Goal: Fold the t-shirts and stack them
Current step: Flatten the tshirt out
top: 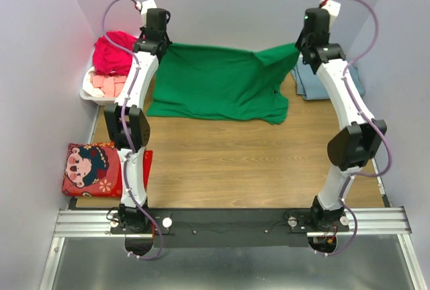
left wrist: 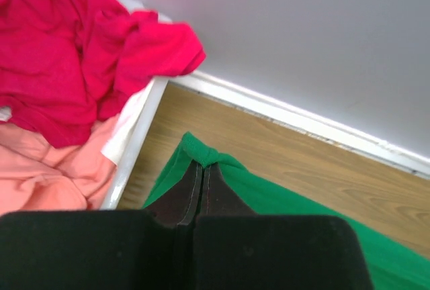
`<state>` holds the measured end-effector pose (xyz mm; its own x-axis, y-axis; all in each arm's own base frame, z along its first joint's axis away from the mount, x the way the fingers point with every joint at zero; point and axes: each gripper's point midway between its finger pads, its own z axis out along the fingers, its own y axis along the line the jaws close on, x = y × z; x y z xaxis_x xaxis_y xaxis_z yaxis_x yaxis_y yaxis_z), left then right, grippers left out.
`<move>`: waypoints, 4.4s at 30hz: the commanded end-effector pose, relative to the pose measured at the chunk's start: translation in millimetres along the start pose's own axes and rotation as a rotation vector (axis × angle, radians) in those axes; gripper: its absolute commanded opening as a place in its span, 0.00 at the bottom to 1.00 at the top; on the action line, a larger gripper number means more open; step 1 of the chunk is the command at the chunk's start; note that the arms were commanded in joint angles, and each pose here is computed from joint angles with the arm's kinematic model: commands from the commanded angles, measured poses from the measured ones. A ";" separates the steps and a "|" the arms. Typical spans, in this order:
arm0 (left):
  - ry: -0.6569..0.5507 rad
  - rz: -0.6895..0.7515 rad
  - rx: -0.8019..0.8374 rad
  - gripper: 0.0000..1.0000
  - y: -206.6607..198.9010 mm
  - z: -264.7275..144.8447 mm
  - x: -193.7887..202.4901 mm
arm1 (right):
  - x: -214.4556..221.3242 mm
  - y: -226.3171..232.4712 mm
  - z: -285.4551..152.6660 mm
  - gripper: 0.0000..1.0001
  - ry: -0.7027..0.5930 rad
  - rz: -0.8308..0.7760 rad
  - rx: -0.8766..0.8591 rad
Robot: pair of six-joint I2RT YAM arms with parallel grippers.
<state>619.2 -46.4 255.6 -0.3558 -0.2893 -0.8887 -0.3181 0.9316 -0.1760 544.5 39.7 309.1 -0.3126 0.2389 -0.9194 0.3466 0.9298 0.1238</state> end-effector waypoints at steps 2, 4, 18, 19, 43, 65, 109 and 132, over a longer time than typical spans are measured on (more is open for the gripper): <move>-0.221 -0.046 0.090 0.00 -3.1 -91.6 -110.9 | -104.8 -37.3 -58.1 0.01 -0.242 -0.005 0.108; -0.266 -0.061 0.122 0.00 -3.6 -119.1 -132.6 | -127.3 -42.5 -79.5 0.01 -0.294 0.012 0.108; -0.510 -0.054 0.319 0.00 20.2 -302.6 -193.9 | -214.5 -69.6 -253.5 0.01 -0.575 0.096 -0.144; -0.559 -0.053 0.334 0.00 29.1 -331.8 -200.5 | -217.2 -69.9 -267.9 0.01 -0.596 0.097 -0.180; -0.626 -0.049 0.266 0.00 47.2 -339.4 -202.9 | -221.7 -47.0 -250.4 0.01 -0.617 0.036 -0.241; -0.641 -0.047 0.256 0.00 36.5 -329.8 -227.1 | -247.8 -58.2 -292.3 0.01 -0.714 0.058 -0.263; -0.106 -0.005 -0.040 0.00 -3.4 16.6 -1.1 | 52.8 18.5 129.3 0.01 -0.031 -0.033 -0.120; -0.175 0.068 0.108 0.00 -24.6 -21.5 -52.4 | -41.5 2.2 43.1 0.01 -0.184 0.004 -0.170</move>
<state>654.1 -62.4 223.9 -0.3254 -0.2040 -0.9233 -0.2533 0.9596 -0.1228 642.8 31.7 206.1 -0.3341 0.2130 -0.9182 0.1974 0.9683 0.1528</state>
